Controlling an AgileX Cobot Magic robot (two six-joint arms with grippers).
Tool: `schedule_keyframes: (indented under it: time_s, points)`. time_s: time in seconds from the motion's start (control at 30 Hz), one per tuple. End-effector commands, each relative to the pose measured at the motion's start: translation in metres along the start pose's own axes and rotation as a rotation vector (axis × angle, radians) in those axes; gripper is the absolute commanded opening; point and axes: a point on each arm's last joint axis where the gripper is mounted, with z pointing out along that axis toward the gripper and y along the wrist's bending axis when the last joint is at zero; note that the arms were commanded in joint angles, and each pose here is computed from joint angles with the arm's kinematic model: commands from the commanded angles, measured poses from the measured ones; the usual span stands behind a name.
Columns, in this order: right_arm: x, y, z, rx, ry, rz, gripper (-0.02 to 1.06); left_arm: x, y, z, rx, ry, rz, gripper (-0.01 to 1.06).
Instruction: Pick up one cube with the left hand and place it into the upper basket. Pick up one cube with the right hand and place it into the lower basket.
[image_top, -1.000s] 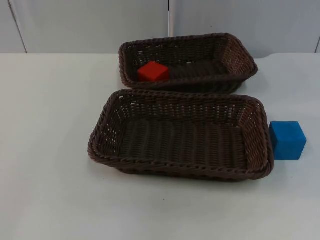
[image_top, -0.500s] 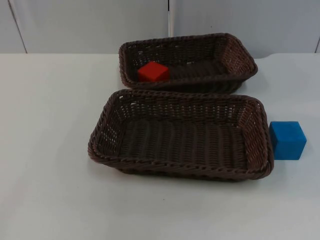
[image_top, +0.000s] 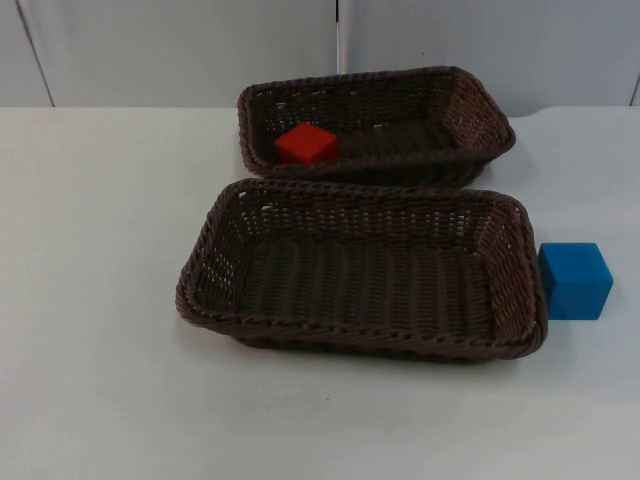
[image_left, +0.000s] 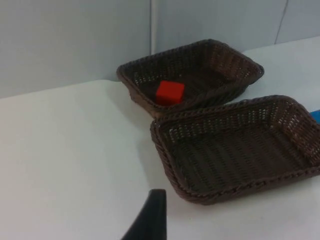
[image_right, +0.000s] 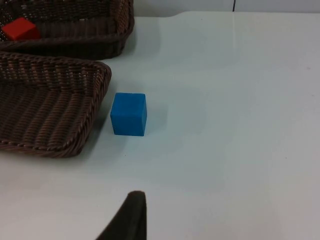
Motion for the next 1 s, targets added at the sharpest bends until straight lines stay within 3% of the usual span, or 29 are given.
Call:
schedule_keyframes:
  time_s: [0.0, 0.97]
  points:
    - [0.0001, -0.0002, -0.0004, 0.008, -0.007, 0.001, 1.05, 0.0010, -0.0030, -0.0007, 0.035, 0.000, 0.010, 0.88]
    - [0.0000, -0.0002, -0.0004, 0.008, -0.009, 0.001, 1.05, 0.0001, -0.0039, -0.0007, 0.045, -0.010, 0.021, 0.88]
